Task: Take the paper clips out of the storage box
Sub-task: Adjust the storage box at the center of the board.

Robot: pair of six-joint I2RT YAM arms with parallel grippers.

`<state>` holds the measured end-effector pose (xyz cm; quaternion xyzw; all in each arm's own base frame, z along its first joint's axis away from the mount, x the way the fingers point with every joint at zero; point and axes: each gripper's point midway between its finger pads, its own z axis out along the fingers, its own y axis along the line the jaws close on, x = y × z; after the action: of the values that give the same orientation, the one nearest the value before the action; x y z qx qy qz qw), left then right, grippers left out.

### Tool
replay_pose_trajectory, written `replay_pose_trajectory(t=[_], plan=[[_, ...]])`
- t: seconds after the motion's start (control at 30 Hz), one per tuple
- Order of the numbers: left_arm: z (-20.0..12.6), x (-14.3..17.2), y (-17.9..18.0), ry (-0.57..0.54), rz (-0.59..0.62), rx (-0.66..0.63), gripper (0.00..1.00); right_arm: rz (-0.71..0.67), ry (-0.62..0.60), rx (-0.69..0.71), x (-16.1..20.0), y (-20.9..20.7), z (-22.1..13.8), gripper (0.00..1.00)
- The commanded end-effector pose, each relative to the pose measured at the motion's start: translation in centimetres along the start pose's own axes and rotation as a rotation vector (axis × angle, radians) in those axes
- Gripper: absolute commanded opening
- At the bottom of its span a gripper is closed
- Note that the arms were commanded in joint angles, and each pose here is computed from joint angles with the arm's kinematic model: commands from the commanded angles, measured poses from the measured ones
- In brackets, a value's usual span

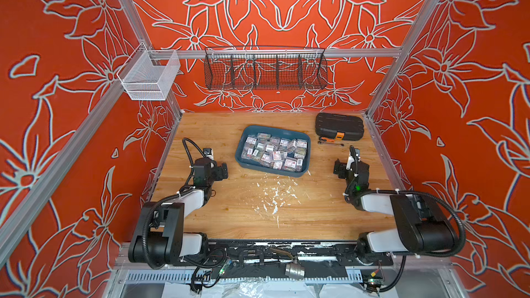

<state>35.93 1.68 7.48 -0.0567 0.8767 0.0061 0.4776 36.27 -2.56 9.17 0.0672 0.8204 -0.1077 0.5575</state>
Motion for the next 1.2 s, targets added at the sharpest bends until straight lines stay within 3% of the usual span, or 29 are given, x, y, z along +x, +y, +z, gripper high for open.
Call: replay_pose_trajectory(t=[0.0, 0.8, 0.93, 1.03, 1.1, 1.17], plan=[[0.1, -1.1, -0.3, -0.031, 0.002, 0.01, 0.98, 0.002, -0.015, 0.008, -0.7, -0.1, 0.2, 0.98], [0.1, -1.1, -0.3, -0.03, 0.002, 0.01, 0.97, 0.0, -0.015, 0.007, -0.7, -0.1, 0.2, 0.98], [-0.7, -2.5, -0.4, -0.023, 0.0, 0.008, 0.97, -0.015, -0.045, -0.009, -2.4, 0.1, -0.9, 0.98], [-2.5, -3.7, 0.9, 0.034, -0.095, -0.074, 0.97, 0.035, -0.025, 0.03, -3.8, -1.2, -3.0, 0.98], [-3.7, -4.3, 0.0, 0.026, -0.085, -0.017, 0.97, 0.103, -0.065, -0.006, -5.4, -1.2, -4.7, 0.98], [-5.5, -5.1, -0.7, -0.014, -0.114, 0.031, 0.97, 0.263, -0.092, -0.019, -6.8, -1.9, -6.9, 0.98]])
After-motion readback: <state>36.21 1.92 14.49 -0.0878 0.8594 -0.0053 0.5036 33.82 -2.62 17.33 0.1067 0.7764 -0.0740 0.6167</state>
